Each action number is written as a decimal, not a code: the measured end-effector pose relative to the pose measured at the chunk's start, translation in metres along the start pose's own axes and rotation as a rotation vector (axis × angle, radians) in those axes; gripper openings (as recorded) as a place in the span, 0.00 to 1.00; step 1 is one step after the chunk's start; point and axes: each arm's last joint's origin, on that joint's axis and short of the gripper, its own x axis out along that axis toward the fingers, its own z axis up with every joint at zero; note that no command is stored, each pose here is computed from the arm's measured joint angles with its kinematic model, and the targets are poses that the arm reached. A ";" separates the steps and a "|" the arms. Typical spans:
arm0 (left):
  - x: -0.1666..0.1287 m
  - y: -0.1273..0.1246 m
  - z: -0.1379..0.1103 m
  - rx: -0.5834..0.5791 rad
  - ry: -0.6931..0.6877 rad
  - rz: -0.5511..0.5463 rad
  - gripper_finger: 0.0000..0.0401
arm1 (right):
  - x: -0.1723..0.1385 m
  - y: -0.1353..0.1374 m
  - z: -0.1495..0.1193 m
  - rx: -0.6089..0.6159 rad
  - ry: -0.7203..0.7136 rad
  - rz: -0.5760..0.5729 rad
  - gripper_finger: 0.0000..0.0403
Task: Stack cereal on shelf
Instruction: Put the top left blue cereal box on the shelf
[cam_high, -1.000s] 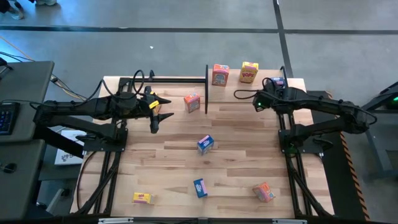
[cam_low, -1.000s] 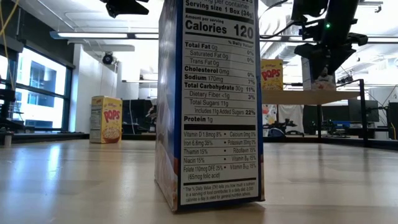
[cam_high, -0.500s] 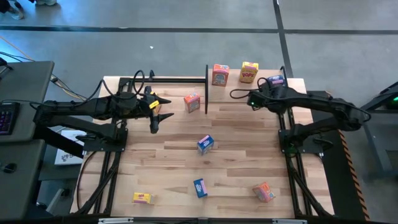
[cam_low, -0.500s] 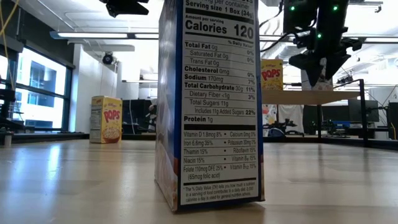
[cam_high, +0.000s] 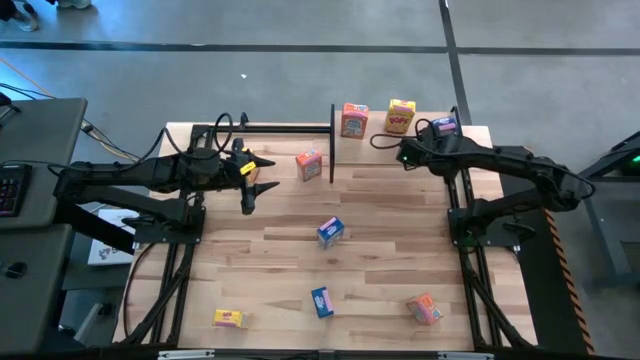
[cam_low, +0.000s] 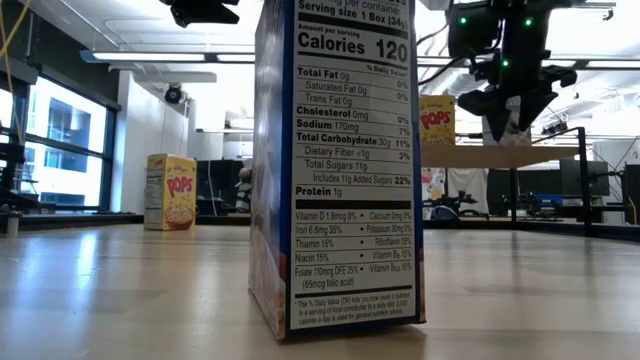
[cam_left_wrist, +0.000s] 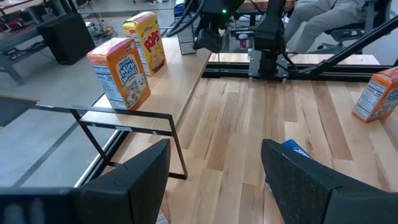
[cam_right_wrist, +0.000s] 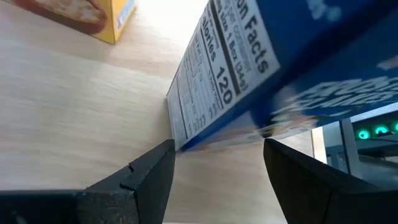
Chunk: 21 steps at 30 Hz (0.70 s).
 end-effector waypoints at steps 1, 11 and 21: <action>0.000 0.000 0.000 0.000 0.001 0.000 0.61 | 0.001 0.000 0.001 -0.001 0.003 0.009 0.59; 0.000 0.000 0.000 0.000 0.002 0.000 0.61 | 0.008 -0.002 0.010 0.043 -0.007 0.008 0.59; 0.000 0.000 0.000 0.000 0.002 0.000 0.61 | 0.010 -0.003 0.012 0.036 0.005 0.023 0.59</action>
